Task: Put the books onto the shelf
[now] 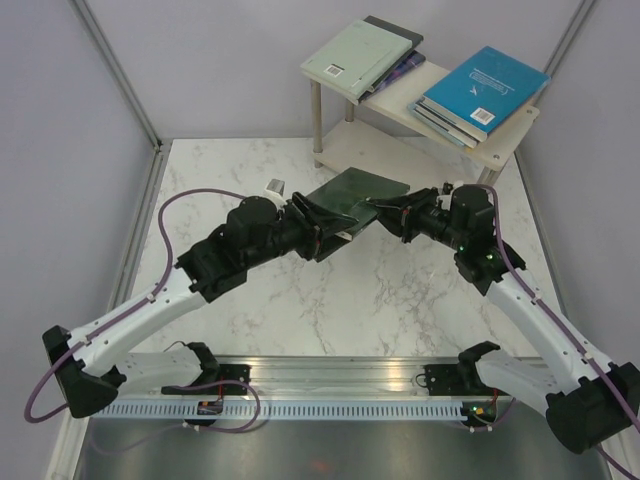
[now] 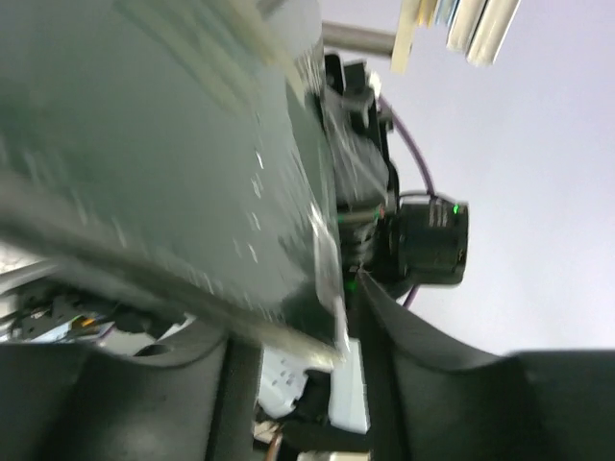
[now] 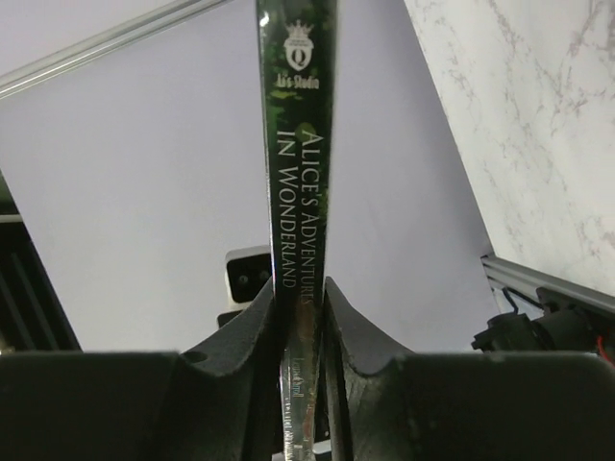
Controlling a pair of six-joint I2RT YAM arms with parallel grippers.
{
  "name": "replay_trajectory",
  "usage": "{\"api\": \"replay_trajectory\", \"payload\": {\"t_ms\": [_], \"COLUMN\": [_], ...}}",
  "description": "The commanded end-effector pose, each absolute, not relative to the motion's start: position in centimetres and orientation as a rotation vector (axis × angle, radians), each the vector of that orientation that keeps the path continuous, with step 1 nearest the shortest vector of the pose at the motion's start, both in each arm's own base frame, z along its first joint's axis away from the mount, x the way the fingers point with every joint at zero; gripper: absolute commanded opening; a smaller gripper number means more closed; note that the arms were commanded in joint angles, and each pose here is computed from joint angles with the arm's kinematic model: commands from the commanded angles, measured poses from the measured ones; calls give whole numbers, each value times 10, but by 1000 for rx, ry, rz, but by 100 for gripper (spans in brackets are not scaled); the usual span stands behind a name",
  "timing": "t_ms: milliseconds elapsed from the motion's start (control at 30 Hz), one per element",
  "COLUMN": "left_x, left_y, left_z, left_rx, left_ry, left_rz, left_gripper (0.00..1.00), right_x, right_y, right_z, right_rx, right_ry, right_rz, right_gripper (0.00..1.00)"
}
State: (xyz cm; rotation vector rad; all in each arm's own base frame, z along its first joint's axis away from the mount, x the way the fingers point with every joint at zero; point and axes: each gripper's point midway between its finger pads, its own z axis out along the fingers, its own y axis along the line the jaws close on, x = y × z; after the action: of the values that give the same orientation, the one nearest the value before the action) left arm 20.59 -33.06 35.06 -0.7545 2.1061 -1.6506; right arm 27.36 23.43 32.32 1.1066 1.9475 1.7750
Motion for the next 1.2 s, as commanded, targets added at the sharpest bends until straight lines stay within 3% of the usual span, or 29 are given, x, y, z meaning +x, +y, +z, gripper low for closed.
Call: {"api": "replay_trajectory", "payload": {"t_ms": [0, 233, 367, 433, 667, 900, 933, 1033, 1167], "left_x": [181, 158, 153, 148, 143, 151, 151, 154, 157], "left_y": [-322, -310, -276, -247, -187, -182, -184, -189, -193], "left_z": [360, 328, 314, 304, 298, 305, 306, 307, 312], "left_rx": [-609, -563, -579, -589, -565, -539, -531, -505, -490], "left_ry": [2146, 2271, 2307, 2328, 2305, 2290, 2293, 2306, 2304], "left_rz": [-1678, -1633, -1446, -1296, -1018, -943, -943, -934, -935], "left_gripper": [53, 73, 95, 100, 100, 100, 100, 100, 100], "right_x": [278, 278, 271, 263, 244, 242, 235, 246, 296], "right_y": [232, 230, 231, 238, 248, 253, 250, 246, 215], "right_z": [356, 356, 368, 364, 437, 518, 549, 591, 605], "right_rx": [998, 979, 888, 797, 456, 322, 267, 234, 298], "right_ry": [1860, 1859, 1899, 1995, 2022, 1913, 1841, 1743, 1681], "right_rz": [1786, 1754, 1719, 1702, 1706, 1780, 1803, 1818, 1753], "right_gripper": [0, 0, 0, 0, 0, 0, 0, 0, 0]}}
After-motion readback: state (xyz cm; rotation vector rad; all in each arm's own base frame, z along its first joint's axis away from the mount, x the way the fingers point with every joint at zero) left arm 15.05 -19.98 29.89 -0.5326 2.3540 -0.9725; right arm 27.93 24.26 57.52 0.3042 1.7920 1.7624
